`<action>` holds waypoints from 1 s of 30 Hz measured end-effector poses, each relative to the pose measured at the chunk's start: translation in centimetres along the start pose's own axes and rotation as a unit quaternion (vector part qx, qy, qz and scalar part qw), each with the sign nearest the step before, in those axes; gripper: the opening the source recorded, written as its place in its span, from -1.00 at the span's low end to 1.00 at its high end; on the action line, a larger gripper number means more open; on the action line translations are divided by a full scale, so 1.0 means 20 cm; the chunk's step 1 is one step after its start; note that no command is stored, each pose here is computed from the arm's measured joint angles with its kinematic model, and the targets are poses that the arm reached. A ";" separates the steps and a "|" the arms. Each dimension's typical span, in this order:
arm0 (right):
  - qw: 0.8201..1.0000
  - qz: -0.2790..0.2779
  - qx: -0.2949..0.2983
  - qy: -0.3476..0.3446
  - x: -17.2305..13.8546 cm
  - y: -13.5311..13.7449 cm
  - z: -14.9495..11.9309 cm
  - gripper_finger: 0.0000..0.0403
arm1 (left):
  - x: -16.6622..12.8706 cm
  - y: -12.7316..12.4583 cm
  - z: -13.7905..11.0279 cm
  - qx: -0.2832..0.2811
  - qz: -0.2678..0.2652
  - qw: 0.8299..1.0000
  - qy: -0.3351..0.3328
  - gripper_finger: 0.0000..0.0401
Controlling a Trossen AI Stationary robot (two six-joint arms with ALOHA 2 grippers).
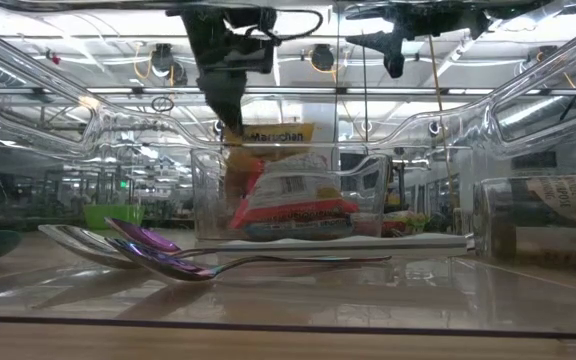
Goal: Pick & Place Food Item
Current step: Put the yellow noodle pack into the middle transparent bin
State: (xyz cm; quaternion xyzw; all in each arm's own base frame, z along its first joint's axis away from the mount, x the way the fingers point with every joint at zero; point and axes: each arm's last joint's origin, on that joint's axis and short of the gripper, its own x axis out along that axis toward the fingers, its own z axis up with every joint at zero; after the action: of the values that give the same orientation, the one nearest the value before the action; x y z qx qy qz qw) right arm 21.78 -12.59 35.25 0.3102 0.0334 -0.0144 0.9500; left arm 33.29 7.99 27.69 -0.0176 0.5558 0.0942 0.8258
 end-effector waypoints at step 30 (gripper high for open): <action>1.000 0.013 0.021 0.011 0.02 0.03 -0.02 -0.16 | -0.08 0.11 0.11 -0.084 0.017 0.993 -0.081 0.01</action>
State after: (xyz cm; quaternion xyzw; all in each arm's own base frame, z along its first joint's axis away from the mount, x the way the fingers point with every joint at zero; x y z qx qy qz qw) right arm 22.23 -11.79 35.26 0.3308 0.0392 0.0007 0.9429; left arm 34.40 10.24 30.18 -0.0694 0.4777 0.1558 0.8618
